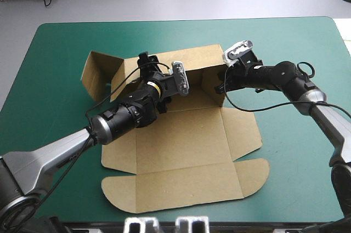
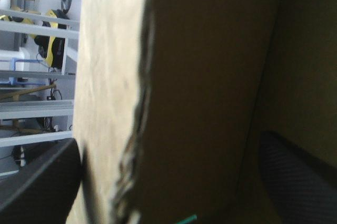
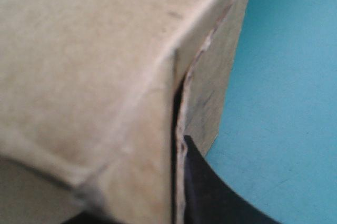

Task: Fold the box

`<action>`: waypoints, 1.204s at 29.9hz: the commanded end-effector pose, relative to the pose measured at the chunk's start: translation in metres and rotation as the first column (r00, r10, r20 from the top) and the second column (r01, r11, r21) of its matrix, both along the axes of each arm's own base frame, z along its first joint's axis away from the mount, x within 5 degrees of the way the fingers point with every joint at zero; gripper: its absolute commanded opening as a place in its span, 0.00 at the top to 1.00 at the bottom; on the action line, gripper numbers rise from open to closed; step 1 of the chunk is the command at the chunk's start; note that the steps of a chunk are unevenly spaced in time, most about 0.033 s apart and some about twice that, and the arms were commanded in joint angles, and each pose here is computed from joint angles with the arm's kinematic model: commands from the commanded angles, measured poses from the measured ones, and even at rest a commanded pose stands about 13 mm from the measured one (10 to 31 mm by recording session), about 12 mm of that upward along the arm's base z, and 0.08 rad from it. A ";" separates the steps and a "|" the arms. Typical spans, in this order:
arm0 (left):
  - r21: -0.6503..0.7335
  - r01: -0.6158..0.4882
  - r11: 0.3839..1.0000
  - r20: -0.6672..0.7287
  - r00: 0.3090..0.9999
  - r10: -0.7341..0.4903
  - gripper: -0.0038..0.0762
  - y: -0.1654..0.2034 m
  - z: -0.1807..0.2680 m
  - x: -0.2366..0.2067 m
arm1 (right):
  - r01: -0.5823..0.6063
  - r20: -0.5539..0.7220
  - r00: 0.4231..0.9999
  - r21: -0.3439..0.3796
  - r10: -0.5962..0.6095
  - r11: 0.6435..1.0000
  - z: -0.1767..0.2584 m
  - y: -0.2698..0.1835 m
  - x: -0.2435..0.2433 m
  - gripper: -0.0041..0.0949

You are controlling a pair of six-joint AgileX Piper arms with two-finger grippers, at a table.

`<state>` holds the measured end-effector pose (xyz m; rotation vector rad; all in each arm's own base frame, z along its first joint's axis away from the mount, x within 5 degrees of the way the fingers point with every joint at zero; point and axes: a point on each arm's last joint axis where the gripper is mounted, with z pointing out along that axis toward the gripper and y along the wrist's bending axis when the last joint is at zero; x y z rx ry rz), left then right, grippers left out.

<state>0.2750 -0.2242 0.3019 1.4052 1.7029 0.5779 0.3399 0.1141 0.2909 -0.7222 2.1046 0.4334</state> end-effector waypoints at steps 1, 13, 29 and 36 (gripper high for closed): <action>-0.066 0.060 0.996 0.059 0.997 -0.056 0.12 -0.009 0.030 -0.022 | 0.023 0.056 0.998 0.062 -0.026 0.998 0.025 0.002 -0.004 0.98; -0.099 0.128 0.987 0.127 0.985 -0.115 0.48 -0.012 0.074 -0.088 | 0.059 0.097 0.994 0.007 -0.059 0.998 0.043 -0.003 0.002 0.98; -0.383 -0.180 0.906 -0.029 0.983 0.183 0.93 0.080 0.112 -0.051 | 0.017 -0.036 0.999 -0.145 -0.022 0.989 0.061 -0.028 -0.008 0.98; -0.524 -0.349 0.777 -0.183 0.937 0.297 0.93 0.135 0.122 -0.025 | 0.037 -0.027 0.999 -0.171 -0.042 0.985 0.091 -0.056 -0.031 0.98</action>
